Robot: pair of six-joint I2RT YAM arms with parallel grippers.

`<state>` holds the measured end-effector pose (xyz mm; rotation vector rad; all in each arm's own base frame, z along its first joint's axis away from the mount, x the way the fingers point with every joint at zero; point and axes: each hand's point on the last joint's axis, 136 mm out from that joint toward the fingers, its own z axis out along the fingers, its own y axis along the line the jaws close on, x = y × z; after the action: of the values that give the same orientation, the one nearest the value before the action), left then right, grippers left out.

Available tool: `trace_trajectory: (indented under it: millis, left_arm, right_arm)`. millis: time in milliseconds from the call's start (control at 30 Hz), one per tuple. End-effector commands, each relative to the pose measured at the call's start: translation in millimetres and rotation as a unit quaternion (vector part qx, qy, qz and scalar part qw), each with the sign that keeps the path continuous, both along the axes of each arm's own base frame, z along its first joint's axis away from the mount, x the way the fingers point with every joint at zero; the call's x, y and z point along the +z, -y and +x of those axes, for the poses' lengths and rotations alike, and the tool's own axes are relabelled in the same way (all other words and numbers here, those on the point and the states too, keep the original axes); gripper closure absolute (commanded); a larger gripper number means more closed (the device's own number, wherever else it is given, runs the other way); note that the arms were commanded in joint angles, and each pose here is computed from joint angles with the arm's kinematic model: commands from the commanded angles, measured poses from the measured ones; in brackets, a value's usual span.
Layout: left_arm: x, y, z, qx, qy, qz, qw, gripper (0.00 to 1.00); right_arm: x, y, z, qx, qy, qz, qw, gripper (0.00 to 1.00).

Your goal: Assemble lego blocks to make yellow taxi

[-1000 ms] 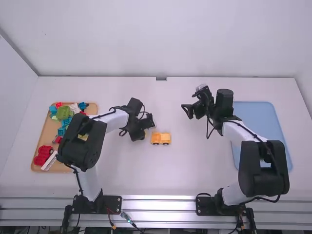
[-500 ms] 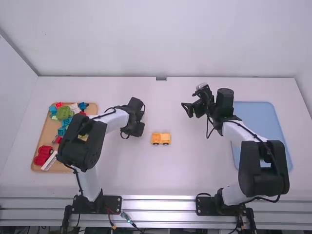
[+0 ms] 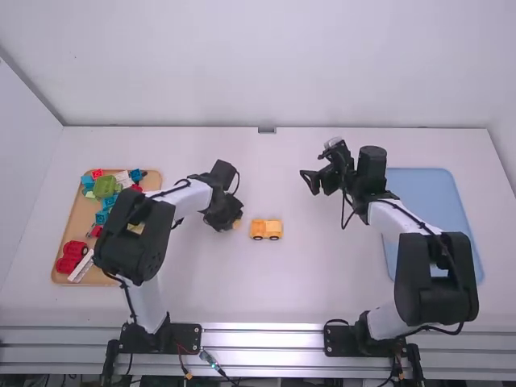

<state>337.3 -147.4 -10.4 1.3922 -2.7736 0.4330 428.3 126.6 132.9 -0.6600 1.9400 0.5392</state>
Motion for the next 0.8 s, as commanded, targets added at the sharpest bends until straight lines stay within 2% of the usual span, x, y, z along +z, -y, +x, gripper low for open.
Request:
trace_trajectory:
  millis: [0,133,267,567,600,633,700,733,767]
  left_arm:
    - [-17.8,-17.8,-16.0,0.169,-0.061,0.033,0.983,0.97]
    - [-19.8,-29.2,-27.8,0.261,-0.091,0.061,0.959,0.97]
    - [-19.2,-26.6,-46.2,0.339,-0.145,0.056,0.928,0.97]
    - [-19.1,-21.8,-32.0,0.348,-0.122,0.036,0.929,0.97]
    - [-18.8,-21.2,-30.5,0.348,-0.12,0.034,0.929,0.92]
    - [-18.8,-21.2,-30.5,0.348,-0.12,0.034,0.929,0.81]
    - [-18.9,-21.8,-31.7,0.347,-0.122,0.036,0.929,0.46]
    - [-19.3,-21.7,-31.6,0.338,-0.119,0.036,0.933,0.18]
    - [-19.6,-21.6,-31.0,0.333,-0.118,0.036,0.935,0.09]
  right_arm:
    - [8.0,-1.9,-2.4,0.003,0.009,0.003,1.0,0.01]
    - [8.0,-1.9,-2.4,0.003,0.009,0.003,1.0,0.01]
    - [8.0,-1.9,-2.4,0.003,0.009,0.003,1.0,0.01]
    - [7.7,-1.8,-2.6,0.003,0.008,0.003,1.0,0.01]
    - [7.7,-1.7,-2.5,0.003,0.009,0.003,1.0,0.01]
    - [7.4,-1.1,-2.1,0.001,0.009,0.001,1.0,0.01]
    - [6.6,0.9,-0.8,-0.005,0.008,-0.002,1.0,0.01]
    - [5.0,2.3,-0.5,-0.009,0.006,-0.005,1.0,0.01]
    - [4.9,2.3,-0.6,-0.009,0.005,-0.005,1.0,0.01]
